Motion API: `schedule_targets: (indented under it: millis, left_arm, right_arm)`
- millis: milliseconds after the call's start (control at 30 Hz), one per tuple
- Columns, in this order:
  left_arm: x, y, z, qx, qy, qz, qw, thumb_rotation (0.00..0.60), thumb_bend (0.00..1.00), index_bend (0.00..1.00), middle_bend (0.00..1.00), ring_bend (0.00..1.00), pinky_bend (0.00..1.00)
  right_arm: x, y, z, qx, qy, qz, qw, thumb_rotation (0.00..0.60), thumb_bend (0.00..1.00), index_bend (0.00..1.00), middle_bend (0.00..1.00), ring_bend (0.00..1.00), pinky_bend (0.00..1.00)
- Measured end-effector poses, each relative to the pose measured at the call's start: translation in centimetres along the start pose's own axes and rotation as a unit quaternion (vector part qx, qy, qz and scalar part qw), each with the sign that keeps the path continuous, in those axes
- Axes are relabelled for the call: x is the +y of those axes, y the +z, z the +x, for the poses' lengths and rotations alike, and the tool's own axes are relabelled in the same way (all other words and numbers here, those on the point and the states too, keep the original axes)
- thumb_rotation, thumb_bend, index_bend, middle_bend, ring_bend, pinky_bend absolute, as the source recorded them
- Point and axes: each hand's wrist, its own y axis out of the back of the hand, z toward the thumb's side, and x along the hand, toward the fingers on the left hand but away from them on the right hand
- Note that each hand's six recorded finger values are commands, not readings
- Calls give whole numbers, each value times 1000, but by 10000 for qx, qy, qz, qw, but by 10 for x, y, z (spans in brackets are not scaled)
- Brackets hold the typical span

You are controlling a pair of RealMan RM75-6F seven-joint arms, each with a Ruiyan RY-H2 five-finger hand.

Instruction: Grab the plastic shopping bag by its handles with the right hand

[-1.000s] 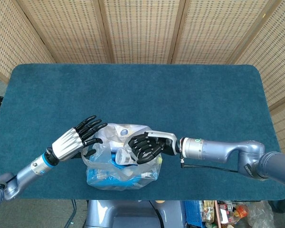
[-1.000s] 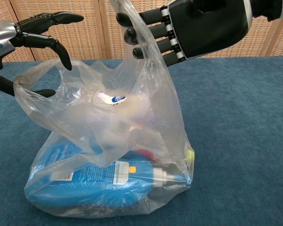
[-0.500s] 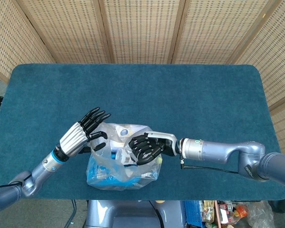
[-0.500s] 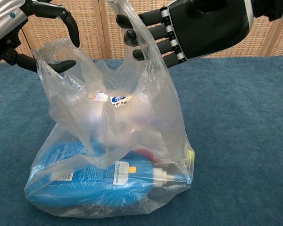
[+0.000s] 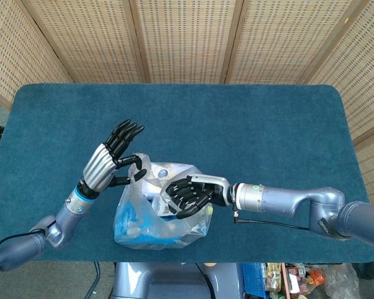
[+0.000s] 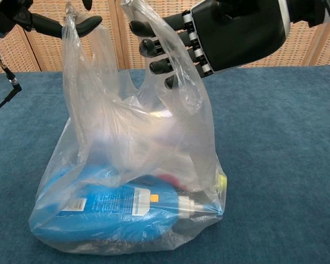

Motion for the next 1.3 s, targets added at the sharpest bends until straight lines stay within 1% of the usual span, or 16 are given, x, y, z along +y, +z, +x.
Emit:
schedule_targets:
  millis: [100,200,267,333,367,433,500,600,800,1033,1133,1300]
  left_arm:
    - [5,1,6,-16,189,-37,9998,600,320,582,0,0,0]
    - [12,0,11,-10,399,-75,9992,600,315,508,0,0,0]
    - [14,0,15,-38,453,-47,9990,600,293,390,0,0,0]
    - [16,0,16,-82,454,3,9989,600,254,226,0,0,0]
    - [17,1,17,-124,447,58,9989,600,238,162,0,0,0]
    - [19,3,19,-213,432,179,9987,600,215,89,0,0,0]
    - [22,6,22,-346,414,363,9979,600,201,55,0,0,0]
    - [28,12,27,-537,388,616,9959,600,197,40,0,0,0]
    - [34,25,38,-720,313,841,9934,600,194,33,0,0,0]
    - [34,39,50,-796,201,902,9925,600,193,33,0,0,0]
    - [35,43,53,-805,138,965,9920,600,194,33,0,0,0]
    - [40,39,50,-754,124,1019,9919,600,192,33,0,0,0]
  right_arm:
    - [1,-1,-1,20,-32,-16,10000,600,120,438,528,457,459]
    - [2,-1,-1,59,-80,-39,9999,600,121,438,528,457,460]
    - [3,0,-2,90,-125,-46,9999,600,121,439,528,458,459]
    - [4,0,-2,128,-169,-61,9998,600,121,439,528,457,459]
    - [4,1,-2,150,-188,-70,9997,600,121,439,528,457,459]
    - [5,2,-2,214,-243,-88,9994,600,123,439,528,453,459]
    - [6,4,-3,297,-311,-113,9990,600,129,439,528,446,459]
    - [6,8,-4,455,-431,-152,9979,600,138,438,528,437,459]
    - [4,12,-8,687,-696,-185,9950,600,153,428,528,411,431]
    - [2,10,-16,770,-986,-316,9916,600,199,426,528,407,425]
    - [-1,10,-20,806,-1036,-441,9904,600,207,428,528,413,426]
    - [-6,4,-22,621,-1062,-495,9912,600,211,432,528,420,436]
